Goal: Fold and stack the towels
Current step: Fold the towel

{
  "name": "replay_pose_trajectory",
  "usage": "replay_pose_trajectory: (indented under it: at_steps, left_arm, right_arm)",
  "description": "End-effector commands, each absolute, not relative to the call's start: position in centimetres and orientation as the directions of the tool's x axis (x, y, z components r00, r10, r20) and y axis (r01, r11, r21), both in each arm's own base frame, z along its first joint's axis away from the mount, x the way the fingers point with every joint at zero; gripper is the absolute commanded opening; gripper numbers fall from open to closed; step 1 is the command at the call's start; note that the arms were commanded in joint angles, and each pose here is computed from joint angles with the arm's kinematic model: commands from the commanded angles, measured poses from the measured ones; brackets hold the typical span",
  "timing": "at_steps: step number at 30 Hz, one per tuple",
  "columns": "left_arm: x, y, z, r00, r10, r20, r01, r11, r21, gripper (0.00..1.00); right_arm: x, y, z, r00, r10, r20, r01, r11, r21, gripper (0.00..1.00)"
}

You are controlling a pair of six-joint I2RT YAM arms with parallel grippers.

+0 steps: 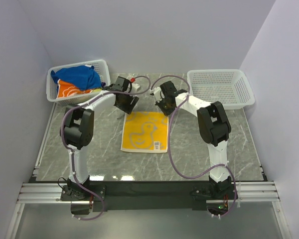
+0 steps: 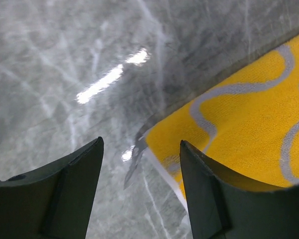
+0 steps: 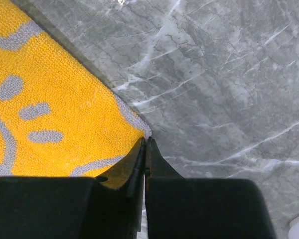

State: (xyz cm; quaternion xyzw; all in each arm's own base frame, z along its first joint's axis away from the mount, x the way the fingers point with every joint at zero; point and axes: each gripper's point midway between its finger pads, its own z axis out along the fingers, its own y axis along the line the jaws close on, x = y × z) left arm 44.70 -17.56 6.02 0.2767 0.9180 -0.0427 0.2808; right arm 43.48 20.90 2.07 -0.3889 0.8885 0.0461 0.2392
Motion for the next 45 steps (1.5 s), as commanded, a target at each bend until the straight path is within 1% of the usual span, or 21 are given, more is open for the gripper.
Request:
replay_pose_trajectory:
  at_steps: [1, 4, 10, 16, 17, 22, 31, 44, 45]
  left_arm:
    - [45.3, -18.6, 6.1, -0.653, 0.516, -0.554, 0.599, 0.800, 0.039, 0.67]
    - [45.7, -18.8, 5.6, -0.654, 0.506, -0.562, 0.598, 0.801, 0.026, 0.65]
    - [46.1, -18.3, 3.6, -0.671, 0.520, -0.528, 0.590, 0.806, 0.044, 0.59]
    - [46.2, -17.8, 1.9, -0.698, 0.508, -0.505, 0.580, 0.814, 0.017, 0.58]
    - [46.1, -17.6, 1.5, -0.710, 0.501, -0.496, 0.572, 0.820, 0.009, 0.58]
    - [45.1, -17.2, -0.3, -0.749, 0.482, -0.454, 0.559, 0.828, -0.044, 0.49]
    - [43.6, -16.7, -3.4, -0.808, 0.460, -0.368, 0.534, 0.836, -0.128, 0.47]
    - [43.3, -16.8, -4.1, -0.822, 0.452, -0.347, 0.536, 0.820, -0.201, 0.22]
    - [43.2, -16.9, -4.1, -0.822, 0.453, -0.346, 0.537, 0.818, -0.205, 0.18]
  right_arm:
    - [42.8, 20.5, 1.7, -0.584, -0.689, -0.429, -0.722, 0.683, -0.112, 0.00]
    - [42.6, 20.5, 1.5, -0.586, -0.692, -0.421, -0.723, 0.681, -0.114, 0.00]
    - [42.6, 20.3, 1.3, -0.590, -0.695, -0.411, -0.721, 0.683, -0.118, 0.00]
    - [42.3, 20.5, 1.0, -0.587, -0.705, -0.398, -0.727, 0.676, -0.125, 0.00]
    - [42.4, 20.3, 1.0, -0.590, -0.703, -0.397, -0.724, 0.678, -0.127, 0.00]
    - [42.3, 20.5, 1.0, -0.585, -0.707, -0.397, -0.728, 0.674, -0.127, 0.00]
    - [42.1, 20.5, 0.5, -0.583, -0.717, -0.382, -0.732, 0.668, -0.135, 0.00]
    - [42.2, 20.4, 0.5, -0.578, -0.724, -0.378, -0.736, 0.662, -0.142, 0.00]
    - [42.2, 20.5, 0.5, -0.579, -0.722, -0.378, -0.736, 0.663, -0.140, 0.00]
